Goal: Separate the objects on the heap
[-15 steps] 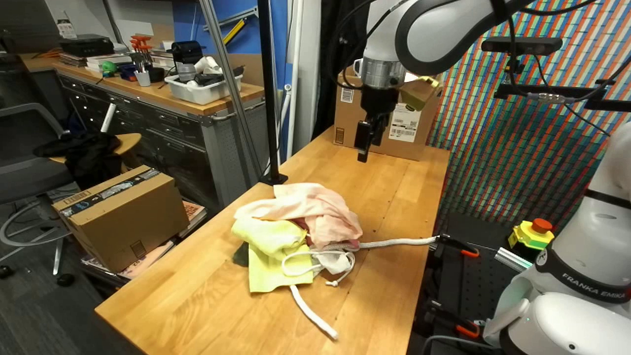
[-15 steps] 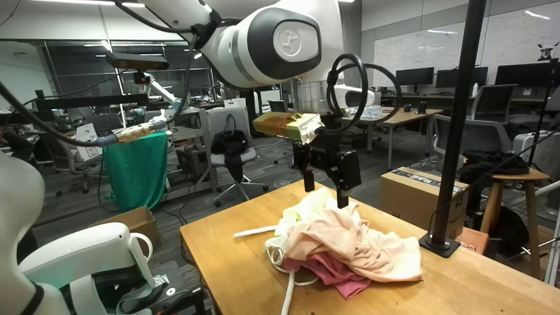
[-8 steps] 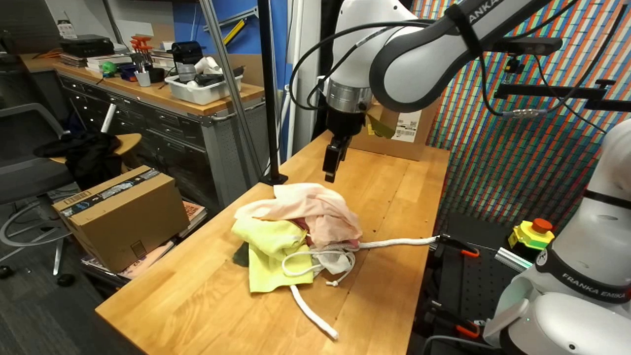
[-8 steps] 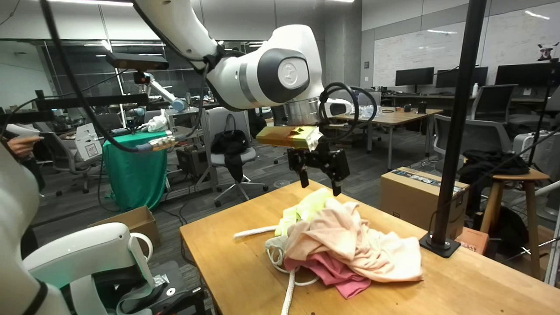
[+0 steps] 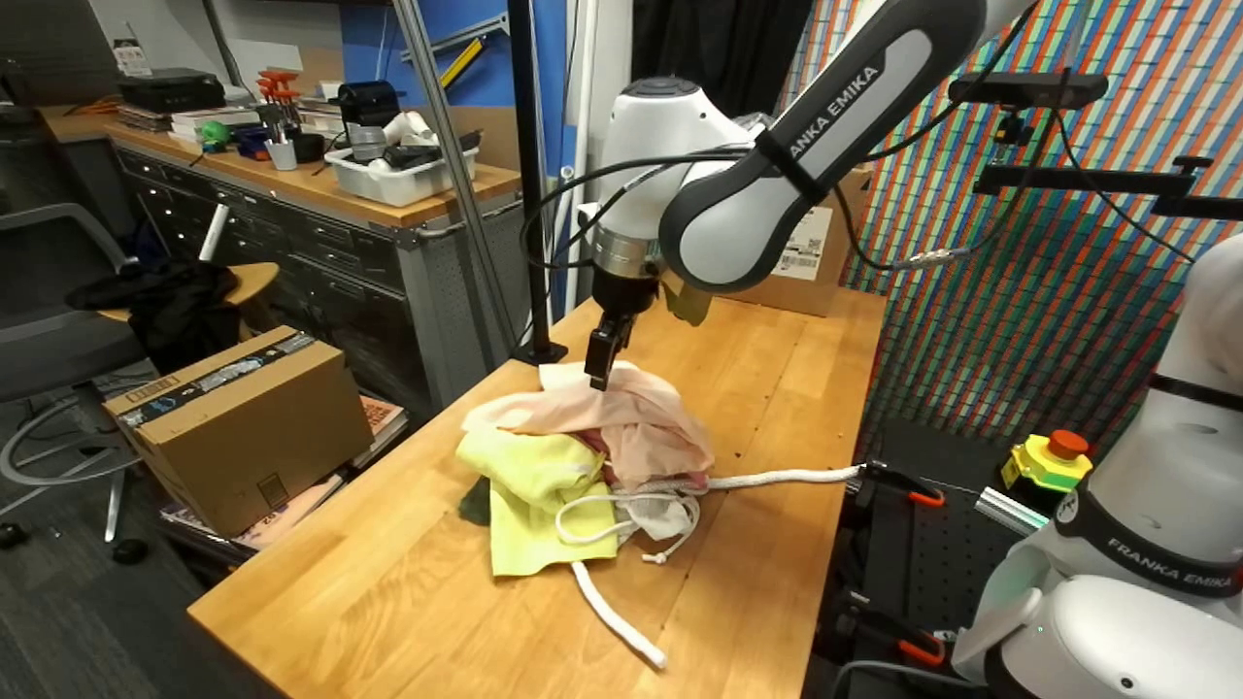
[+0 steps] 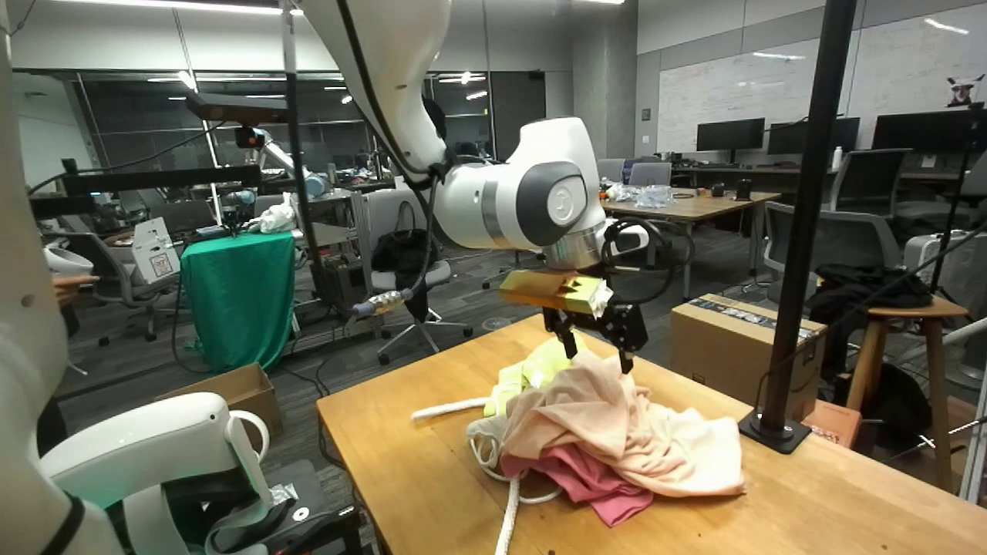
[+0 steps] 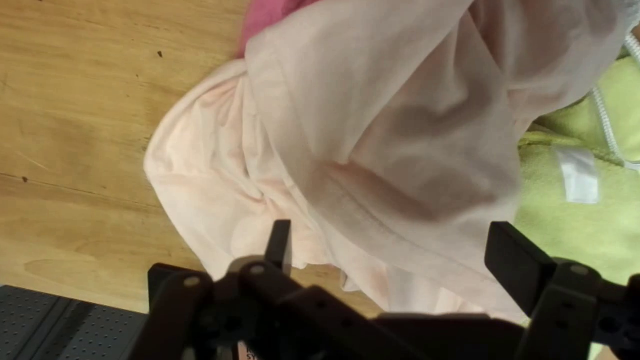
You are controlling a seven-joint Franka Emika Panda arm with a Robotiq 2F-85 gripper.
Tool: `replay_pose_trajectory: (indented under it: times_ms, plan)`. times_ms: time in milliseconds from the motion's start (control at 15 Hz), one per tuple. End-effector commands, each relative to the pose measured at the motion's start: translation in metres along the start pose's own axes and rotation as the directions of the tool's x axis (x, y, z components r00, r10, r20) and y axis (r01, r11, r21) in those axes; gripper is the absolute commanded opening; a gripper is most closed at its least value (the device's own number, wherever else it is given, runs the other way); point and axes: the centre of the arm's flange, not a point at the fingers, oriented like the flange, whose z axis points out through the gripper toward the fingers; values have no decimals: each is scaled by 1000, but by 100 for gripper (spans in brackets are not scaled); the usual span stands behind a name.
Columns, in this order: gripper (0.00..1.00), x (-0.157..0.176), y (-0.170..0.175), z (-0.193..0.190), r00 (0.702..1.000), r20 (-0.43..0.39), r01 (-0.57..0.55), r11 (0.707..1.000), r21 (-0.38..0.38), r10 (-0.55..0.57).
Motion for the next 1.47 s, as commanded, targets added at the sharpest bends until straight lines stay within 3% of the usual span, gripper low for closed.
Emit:
replay_pose_trajectory:
  times_ms: [0,533,600,667,1200,1400]
  plan:
    - [100,30,4,33,1000,4,-14,1000,-25,15]
    - [100,40,12,76,997,68,-17,999,-36,20]
    - [75,40,12,77,997,79,-19,999,-33,22]
    - [74,40,13,76,995,98,-23,999,-25,26]
    - [11,37,17,57,971,234,-52,998,-19,56]
    - [0,37,19,52,965,255,-50,999,-19,53]
